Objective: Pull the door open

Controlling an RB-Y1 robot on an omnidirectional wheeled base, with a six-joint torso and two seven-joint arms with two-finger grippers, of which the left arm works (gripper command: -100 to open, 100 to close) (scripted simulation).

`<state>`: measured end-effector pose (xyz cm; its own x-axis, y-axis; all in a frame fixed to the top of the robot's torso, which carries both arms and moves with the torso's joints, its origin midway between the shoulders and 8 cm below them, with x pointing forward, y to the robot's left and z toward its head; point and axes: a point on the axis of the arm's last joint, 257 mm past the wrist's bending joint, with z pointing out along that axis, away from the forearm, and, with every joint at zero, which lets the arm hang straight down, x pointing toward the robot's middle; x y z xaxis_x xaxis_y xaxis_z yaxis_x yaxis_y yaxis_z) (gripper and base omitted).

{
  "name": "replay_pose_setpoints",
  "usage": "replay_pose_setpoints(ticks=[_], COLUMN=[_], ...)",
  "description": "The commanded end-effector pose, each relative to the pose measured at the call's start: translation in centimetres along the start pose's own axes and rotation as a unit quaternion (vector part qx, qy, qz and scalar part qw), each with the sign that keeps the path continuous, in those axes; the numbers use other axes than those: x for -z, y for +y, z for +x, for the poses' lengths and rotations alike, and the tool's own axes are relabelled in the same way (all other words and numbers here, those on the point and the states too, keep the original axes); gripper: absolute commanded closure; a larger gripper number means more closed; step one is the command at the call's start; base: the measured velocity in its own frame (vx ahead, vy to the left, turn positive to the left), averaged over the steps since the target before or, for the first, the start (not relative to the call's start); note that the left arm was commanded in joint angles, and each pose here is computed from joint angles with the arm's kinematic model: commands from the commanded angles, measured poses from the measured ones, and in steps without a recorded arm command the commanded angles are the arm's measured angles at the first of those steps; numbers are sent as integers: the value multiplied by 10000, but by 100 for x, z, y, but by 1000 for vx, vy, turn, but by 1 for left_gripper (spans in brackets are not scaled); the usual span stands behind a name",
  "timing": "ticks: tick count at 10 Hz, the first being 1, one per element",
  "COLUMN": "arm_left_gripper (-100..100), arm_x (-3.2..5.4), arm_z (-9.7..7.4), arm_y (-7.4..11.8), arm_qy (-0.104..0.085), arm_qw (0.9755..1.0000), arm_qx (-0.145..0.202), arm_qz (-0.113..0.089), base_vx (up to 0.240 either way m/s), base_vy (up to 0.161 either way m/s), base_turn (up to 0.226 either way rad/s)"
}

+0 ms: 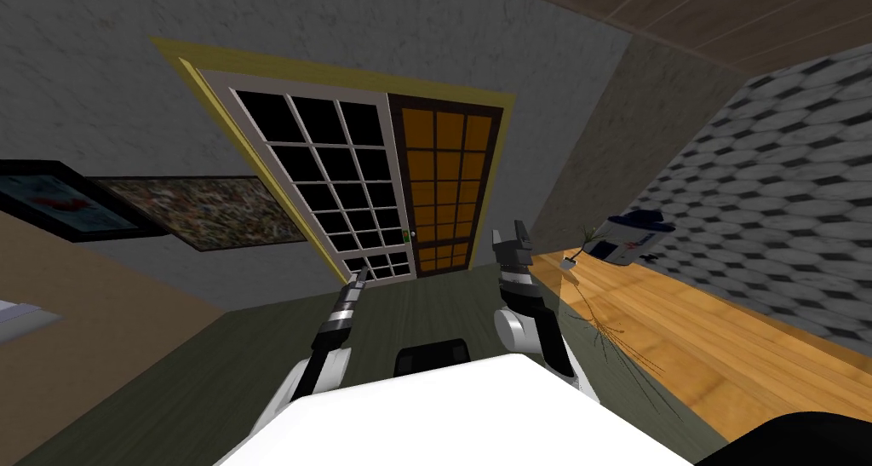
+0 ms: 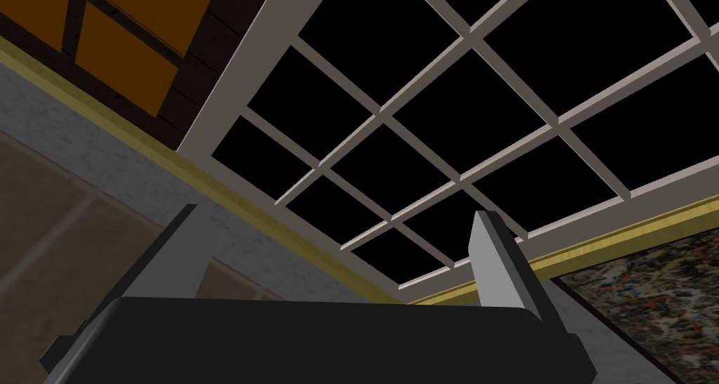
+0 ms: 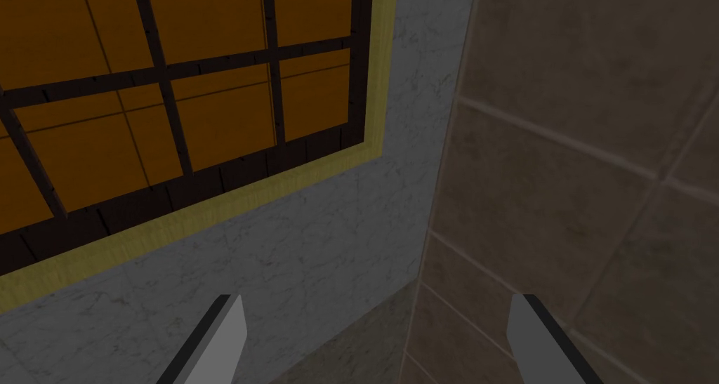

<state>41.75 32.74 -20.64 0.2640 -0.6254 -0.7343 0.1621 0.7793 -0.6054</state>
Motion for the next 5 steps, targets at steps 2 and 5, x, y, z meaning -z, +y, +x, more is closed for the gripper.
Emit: replay_pose_setpoints(ticks=[2,5], arm_left_gripper=[-100,-100], arm_x=[48,113], arm_z=[75,168], arm_y=[146,311], arm_qy=[89,194], arm_qw=[9995,9977], arm_qx=[-297,-615], arm_qz=[-88,-187], base_vx=[109,101], base_vy=[-38,-42], base_turn=[-5,-5])
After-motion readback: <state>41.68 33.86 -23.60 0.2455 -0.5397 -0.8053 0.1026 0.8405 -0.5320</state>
